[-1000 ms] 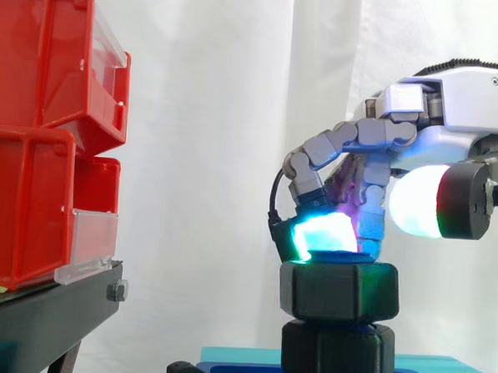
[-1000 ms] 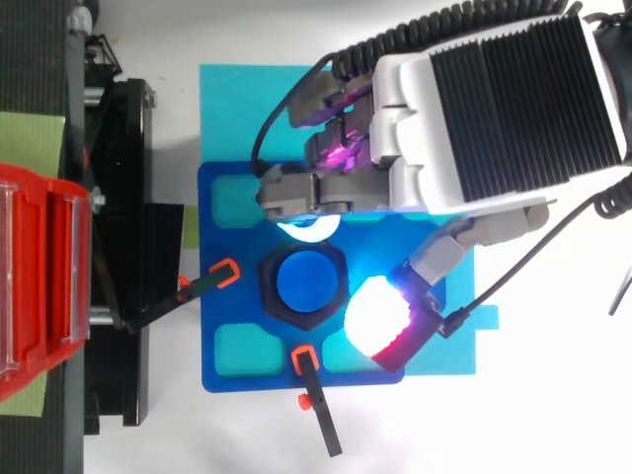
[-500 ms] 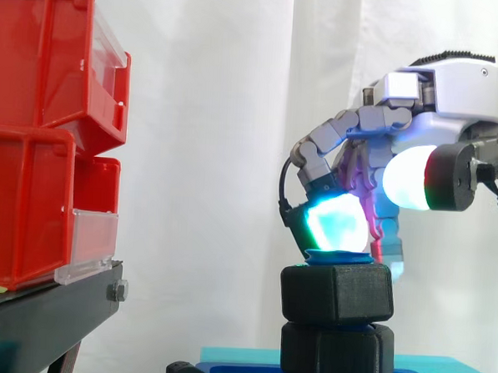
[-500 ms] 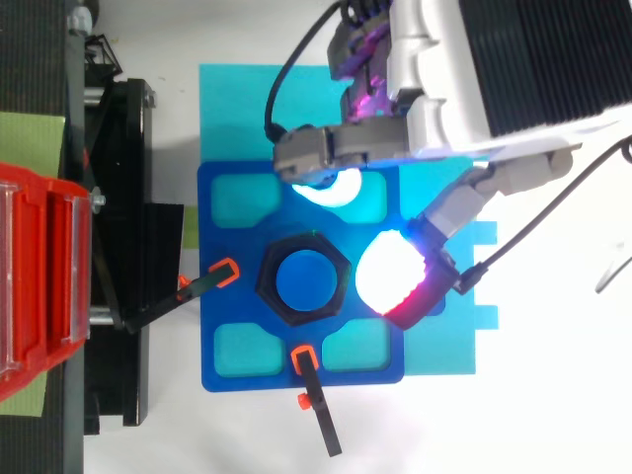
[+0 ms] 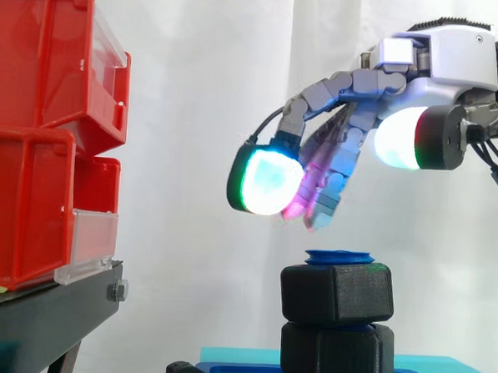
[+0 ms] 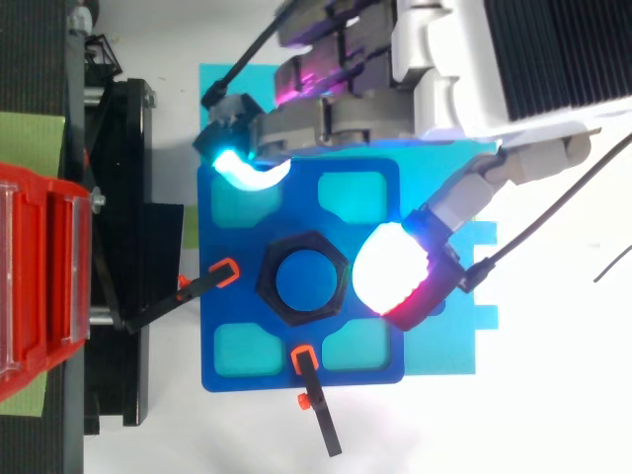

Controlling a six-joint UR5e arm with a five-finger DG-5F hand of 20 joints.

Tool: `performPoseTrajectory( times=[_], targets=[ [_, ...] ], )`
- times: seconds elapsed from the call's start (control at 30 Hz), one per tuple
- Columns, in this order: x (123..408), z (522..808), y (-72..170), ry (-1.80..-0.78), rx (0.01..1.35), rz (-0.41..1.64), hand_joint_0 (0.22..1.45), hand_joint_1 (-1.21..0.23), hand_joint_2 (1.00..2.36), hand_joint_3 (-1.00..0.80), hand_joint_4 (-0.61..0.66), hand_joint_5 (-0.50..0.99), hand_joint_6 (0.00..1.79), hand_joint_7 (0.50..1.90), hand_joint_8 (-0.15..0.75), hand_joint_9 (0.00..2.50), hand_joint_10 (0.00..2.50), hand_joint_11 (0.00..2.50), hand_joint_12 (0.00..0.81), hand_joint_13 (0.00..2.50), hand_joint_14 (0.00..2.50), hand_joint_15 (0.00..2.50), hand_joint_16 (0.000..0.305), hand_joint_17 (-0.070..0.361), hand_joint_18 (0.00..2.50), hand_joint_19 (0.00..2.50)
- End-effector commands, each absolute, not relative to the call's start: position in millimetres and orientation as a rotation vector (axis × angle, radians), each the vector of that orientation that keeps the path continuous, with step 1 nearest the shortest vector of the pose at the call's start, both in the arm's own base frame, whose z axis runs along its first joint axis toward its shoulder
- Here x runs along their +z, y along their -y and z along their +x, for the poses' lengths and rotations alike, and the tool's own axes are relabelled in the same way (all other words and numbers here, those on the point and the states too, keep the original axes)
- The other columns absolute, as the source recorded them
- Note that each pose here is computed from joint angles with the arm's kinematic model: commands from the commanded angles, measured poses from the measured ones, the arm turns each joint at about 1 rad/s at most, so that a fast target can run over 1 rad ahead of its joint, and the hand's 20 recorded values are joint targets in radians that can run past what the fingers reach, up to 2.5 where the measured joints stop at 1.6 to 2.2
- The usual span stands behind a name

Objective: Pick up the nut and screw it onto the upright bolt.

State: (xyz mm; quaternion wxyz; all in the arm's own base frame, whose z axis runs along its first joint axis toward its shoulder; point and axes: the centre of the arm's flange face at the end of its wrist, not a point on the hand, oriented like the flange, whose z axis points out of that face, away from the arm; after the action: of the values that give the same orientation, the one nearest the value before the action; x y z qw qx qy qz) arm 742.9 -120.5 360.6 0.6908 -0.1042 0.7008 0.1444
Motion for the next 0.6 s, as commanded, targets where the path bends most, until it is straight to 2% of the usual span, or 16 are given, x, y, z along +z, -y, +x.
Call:
performPoseTrajectory(
  times=[0.0,0.03,0.07,0.17,0.27,0.57],
  targets=[
    [353,746,108,-1.563,0.321,-0.219,0.5,-0.29,1.0,-0.5,0.15,-0.13,0.5,0.57,0.178,0.81,0.0,0.0,0.192,0.68,0.0,0.0,0.02,0.046,0.35,0.0],
    [352,747,105,-1.564,0.323,-0.214,0.5,-0.28,1.0,-0.5,0.15,-0.13,0.5,0.57,0.18,0.8,0.0,0.0,0.198,0.66,0.0,0.0,0.02,0.046,0.32,0.0],
    [350,747,103,-1.565,0.323,-0.207,0.49,-0.26,1.0,-0.5,0.13,-0.14,0.5,0.56,0.161,0.65,0.0,0.0,0.215,0.53,0.0,0.0,0.022,0.05,0.12,0.0],
    [346,749,99,-1.561,0.343,-0.176,0.48,-0.24,1.0,-0.5,0.12,-0.16,0.5,0.55,0.164,0.55,0.0,0.0,0.238,0.42,0.0,0.0,0.025,0.055,0.0,0.0],
    [346,750,88,-1.565,0.366,-0.167,0.47,-0.23,1.0,-0.5,0.11,-0.17,0.5,0.55,0.157,0.48,0.0,0.0,0.247,0.37,0.0,0.0,0.026,0.059,0.0,0.0],
    [343,748,79,-1.595,0.373,-0.167,0.47,-0.22,1.0,-0.5,0.11,-0.17,0.5,0.54,0.157,0.46,0.0,0.0,0.25,0.36,0.0,0.0,0.027,0.06,0.0,0.0]
  ],
)
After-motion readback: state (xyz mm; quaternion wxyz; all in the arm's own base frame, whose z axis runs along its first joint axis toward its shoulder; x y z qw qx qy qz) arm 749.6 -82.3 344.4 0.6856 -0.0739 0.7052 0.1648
